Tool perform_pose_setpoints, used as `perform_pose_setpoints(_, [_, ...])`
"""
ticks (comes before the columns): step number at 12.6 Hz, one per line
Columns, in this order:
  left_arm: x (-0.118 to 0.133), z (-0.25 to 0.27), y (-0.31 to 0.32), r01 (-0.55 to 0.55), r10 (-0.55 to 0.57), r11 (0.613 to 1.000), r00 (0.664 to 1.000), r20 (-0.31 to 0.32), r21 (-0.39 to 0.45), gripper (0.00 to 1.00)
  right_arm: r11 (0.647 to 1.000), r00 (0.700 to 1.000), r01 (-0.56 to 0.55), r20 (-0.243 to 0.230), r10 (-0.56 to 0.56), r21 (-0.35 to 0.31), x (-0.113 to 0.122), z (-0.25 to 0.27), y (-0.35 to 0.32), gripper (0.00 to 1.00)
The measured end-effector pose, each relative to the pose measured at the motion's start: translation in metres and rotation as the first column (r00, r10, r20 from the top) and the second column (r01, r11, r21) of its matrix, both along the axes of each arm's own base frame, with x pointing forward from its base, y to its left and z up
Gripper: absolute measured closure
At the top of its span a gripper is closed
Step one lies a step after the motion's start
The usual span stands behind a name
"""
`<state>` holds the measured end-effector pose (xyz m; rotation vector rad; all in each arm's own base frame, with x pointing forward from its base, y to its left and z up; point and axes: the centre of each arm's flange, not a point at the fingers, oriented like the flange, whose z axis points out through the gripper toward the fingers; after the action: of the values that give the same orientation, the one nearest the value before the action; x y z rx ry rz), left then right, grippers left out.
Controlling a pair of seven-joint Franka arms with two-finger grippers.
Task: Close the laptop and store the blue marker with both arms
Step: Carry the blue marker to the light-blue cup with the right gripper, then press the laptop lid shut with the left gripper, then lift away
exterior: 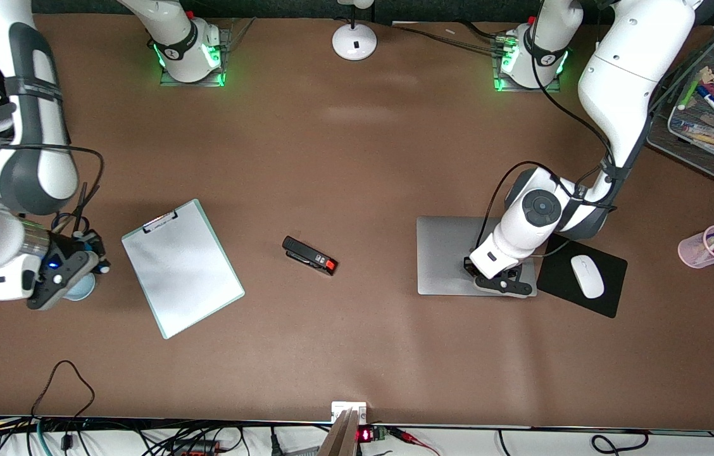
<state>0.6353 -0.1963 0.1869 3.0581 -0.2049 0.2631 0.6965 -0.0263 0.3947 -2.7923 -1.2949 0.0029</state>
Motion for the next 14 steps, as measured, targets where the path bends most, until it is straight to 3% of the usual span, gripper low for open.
perform_pose_setpoints(4, [0.001,0.000,0.000,0.000,0.000,1.000,1.000,0.001,0.000,0.99,0.990,0.995,-0.073,0.072,0.065,0.121,0.002,0.021,-0.026,0.82])
perform_pose_setpoints(6, [0.002,0.002,0.001,-0.002,0.002,1.000,1.000,0.007,-0.001,0.99,0.978,0.983,-0.162,0.109,0.148,0.131,-0.001,0.025,-0.052,0.82])
perform_pose_setpoints(10, [0.012,0.022,0.007,-0.013,0.013,1.000,1.000,0.020,0.014,0.99,0.919,0.926,-0.343,0.234,0.297,0.193,-0.003,0.034,-0.089,0.82])
perform_pose_setpoints(14, [0.008,0.077,0.010,-0.008,0.012,0.994,0.999,-0.039,0.106,0.99,0.859,0.886,-0.425,0.326,0.330,0.284,-0.011,0.037,-0.118,0.82])
